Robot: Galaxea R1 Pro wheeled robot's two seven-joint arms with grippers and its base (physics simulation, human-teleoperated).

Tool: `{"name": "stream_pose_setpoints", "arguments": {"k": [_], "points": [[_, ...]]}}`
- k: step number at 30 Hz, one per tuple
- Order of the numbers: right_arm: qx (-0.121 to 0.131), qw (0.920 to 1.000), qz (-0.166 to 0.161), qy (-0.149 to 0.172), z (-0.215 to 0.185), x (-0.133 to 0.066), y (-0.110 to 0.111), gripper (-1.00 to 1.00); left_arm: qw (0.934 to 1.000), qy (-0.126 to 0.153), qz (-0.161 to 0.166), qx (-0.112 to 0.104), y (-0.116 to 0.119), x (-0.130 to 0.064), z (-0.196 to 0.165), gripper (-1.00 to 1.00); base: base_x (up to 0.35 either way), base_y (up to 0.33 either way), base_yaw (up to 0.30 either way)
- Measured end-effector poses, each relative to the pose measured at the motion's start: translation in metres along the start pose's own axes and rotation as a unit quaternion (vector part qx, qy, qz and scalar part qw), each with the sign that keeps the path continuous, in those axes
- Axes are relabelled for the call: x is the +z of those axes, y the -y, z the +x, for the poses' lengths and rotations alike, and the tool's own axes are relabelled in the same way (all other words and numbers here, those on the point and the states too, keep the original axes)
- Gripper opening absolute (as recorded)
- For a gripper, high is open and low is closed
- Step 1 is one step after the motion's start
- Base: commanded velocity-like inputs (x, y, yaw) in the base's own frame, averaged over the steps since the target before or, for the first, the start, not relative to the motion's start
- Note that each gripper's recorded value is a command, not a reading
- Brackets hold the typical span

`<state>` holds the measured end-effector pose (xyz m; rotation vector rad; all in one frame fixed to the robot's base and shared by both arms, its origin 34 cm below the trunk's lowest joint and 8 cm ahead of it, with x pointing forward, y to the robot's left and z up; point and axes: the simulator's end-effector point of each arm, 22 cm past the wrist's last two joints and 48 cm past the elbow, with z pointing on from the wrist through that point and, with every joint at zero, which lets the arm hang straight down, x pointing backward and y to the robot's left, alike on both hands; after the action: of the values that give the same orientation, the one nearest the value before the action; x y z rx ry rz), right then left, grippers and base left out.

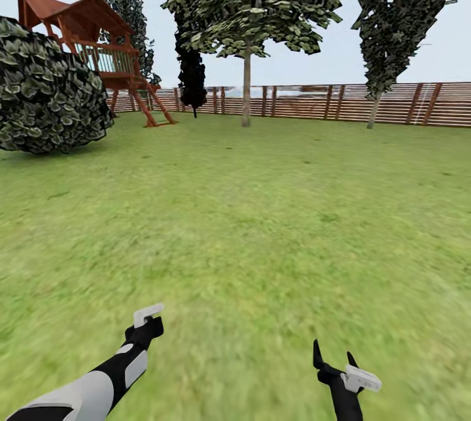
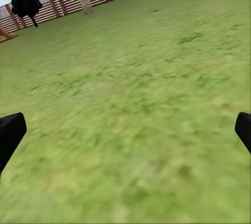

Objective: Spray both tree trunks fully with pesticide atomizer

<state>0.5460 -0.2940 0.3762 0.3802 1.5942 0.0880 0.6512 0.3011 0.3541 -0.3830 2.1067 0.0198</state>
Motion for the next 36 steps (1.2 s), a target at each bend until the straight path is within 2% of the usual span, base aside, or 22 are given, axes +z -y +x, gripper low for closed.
{"name": "stream_pose_setpoints", "arguments": {"k": [36], "points": [[0.000, 1.0000, 0.000, 0.000, -0.0001, 0.0000, 0.0002, 1.00, 1.0000, 0.000, 0.000, 0.000, 0.0000, 0.0000, 0.0000, -1.00, 0.335, 0.113, 0.000]]}}
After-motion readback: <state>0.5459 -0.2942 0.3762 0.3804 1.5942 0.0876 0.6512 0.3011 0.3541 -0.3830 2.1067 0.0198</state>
